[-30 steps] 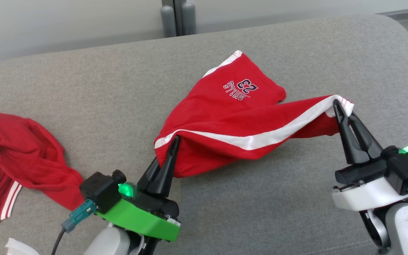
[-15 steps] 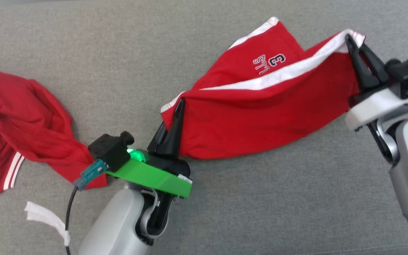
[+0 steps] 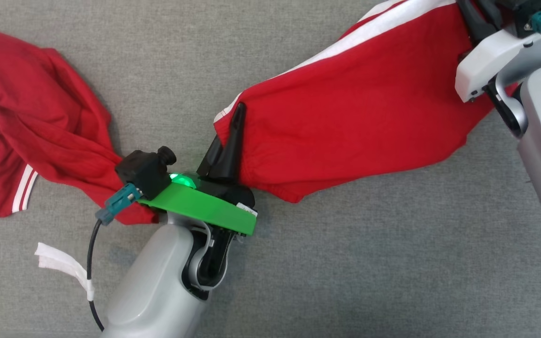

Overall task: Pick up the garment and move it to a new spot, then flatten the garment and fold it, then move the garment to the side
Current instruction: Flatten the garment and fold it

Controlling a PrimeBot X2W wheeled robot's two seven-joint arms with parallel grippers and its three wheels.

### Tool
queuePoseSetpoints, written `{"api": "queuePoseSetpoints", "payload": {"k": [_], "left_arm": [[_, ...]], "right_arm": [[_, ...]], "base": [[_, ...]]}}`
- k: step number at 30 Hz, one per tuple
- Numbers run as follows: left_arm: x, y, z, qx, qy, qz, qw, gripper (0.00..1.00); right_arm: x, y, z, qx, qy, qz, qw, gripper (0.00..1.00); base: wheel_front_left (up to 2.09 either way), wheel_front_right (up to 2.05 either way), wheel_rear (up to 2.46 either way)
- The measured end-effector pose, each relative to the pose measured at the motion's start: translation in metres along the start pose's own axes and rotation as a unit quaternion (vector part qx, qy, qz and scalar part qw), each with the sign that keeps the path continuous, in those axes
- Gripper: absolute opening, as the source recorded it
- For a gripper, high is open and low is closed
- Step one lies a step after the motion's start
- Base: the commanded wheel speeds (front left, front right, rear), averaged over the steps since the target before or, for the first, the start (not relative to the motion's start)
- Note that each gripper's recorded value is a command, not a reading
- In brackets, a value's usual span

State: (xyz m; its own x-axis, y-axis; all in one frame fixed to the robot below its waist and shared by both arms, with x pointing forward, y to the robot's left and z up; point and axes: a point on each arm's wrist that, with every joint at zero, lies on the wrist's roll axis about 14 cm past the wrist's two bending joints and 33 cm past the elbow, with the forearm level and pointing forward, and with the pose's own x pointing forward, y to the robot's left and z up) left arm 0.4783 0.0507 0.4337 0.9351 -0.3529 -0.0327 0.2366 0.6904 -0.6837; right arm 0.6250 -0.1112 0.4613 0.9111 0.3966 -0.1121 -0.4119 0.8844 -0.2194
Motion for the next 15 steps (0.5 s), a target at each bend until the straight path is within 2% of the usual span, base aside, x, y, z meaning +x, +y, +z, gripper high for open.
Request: {"api": "queuePoseSetpoints", "payload": {"k": [6,8,9,10,11,12,13,15], "left_arm": [[-0.002,0.008,-0.009,-0.004,0.013,0.009,1.000,0.00],[-0.002,0.006,-0.012,-0.005,0.020,0.005,1.000,0.00],[-0.002,0.005,-0.014,-0.003,0.024,0.003,1.000,0.00],[-0.002,0.001,-0.018,0.001,0.030,-0.003,1.000,0.37],[-0.003,0.000,-0.020,0.006,0.035,-0.006,0.999,0.48],[-0.004,-0.002,-0.022,0.011,0.039,-0.009,0.999,0.96],[-0.005,-0.004,-0.023,0.015,0.041,-0.011,0.999,1.00],[-0.006,-0.007,-0.025,0.032,0.047,-0.016,0.998,1.00]], "right_arm": [[0.024,0.007,-0.019,0.000,0.024,0.016,1.000,0.00],[0.027,0.007,-0.024,0.002,0.029,0.016,0.999,0.15],[0.028,0.006,-0.026,0.002,0.031,0.015,0.999,0.28],[0.028,0.004,-0.027,0.002,0.033,0.012,0.999,0.82],[0.027,0.002,-0.027,0.002,0.034,0.010,0.999,1.00],[0.025,0.001,-0.027,0.001,0.037,0.008,0.999,1.00],[0.024,0.001,-0.028,0.000,0.038,0.008,0.999,1.00],[0.021,0.001,-0.028,0.000,0.041,0.008,0.999,1.00]], "base": [[0.00,0.00,0.00],[0.00,0.00,0.00],[0.00,0.00,0.00],[0.00,0.00,0.00],[0.00,0.00,0.00],[0.00,0.00,0.00],[0.00,0.00,0.00],[0.00,0.00,0.00]]}}
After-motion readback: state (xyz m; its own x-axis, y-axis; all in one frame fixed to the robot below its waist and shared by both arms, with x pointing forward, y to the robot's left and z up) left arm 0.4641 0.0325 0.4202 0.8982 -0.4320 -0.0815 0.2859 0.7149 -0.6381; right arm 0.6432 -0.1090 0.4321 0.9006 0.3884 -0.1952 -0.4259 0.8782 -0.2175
